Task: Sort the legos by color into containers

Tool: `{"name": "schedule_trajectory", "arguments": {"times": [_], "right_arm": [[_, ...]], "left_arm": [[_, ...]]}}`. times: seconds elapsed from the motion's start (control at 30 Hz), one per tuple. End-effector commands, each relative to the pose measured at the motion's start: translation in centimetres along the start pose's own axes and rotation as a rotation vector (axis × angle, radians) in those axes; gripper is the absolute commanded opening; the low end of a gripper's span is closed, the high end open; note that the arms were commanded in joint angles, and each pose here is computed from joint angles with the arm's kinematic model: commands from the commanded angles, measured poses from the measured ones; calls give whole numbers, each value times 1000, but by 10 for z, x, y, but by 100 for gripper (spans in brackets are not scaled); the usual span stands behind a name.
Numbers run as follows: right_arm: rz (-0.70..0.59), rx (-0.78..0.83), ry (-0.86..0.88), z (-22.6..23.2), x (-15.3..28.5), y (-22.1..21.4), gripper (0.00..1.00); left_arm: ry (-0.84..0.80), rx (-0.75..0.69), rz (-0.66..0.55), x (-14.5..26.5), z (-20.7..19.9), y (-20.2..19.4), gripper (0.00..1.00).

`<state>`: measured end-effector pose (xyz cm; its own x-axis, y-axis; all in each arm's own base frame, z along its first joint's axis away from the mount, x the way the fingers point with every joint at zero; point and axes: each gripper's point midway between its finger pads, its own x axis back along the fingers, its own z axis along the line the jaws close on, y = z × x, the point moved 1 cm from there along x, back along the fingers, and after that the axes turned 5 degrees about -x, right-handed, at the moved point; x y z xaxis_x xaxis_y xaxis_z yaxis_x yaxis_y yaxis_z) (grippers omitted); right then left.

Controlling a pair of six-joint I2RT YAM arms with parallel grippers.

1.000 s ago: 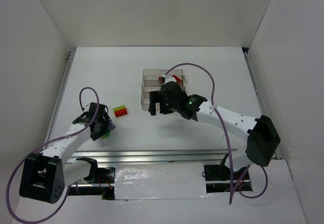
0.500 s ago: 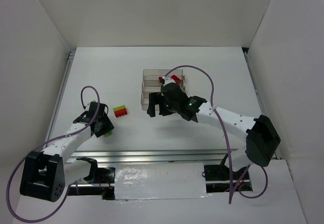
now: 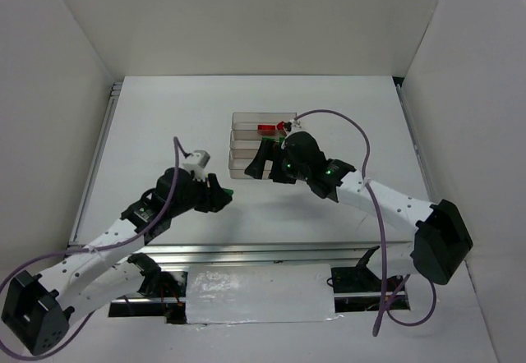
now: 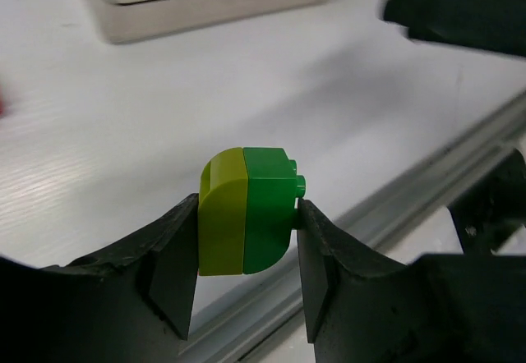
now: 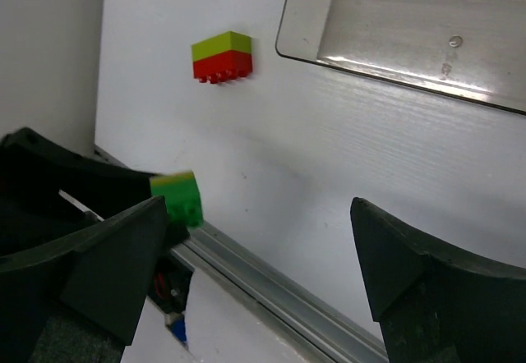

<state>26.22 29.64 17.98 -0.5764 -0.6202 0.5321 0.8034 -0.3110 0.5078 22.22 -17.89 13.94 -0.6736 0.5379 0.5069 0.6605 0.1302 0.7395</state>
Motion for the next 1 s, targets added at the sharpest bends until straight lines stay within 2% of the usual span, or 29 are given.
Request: {"name": "schedule_trajectory", "arguments": {"times": [0.0,0.13,0.27,0.33,0.5,0.6,0.7,0.73,0.9,0.97], "right_arm": [[-79,-54,139,39,24,23,99],[13,-16,220,55,37,7,96],[115,18,233,51,45,-19,92],[137,25,230,47,48,-28,90],[209,31,295,47,55,-49,88],[220,47,296,49,54,-54,83],[226,52,282,46,51,-56,73],[230,53,284,45,51,-57,67],[274,49,342,50,52,-67,57],[297,54,370,52,53,-72,47]], "left_arm": [[-132,-221,-105,1,-52,24,0],[-180,-329,-159,1,-72,25,0],[-240,-450,-227,7,-90,28,0],[-261,-470,-262,10,-98,33,0],[-324,-533,-258,9,-114,33,0],[-340,-545,-259,8,-122,34,0],[-359,-552,-274,12,-130,36,0],[-360,-553,-279,13,-132,36,0],[-362,-558,-289,16,-135,39,0],[-356,-549,-292,16,-134,39,0]]}}
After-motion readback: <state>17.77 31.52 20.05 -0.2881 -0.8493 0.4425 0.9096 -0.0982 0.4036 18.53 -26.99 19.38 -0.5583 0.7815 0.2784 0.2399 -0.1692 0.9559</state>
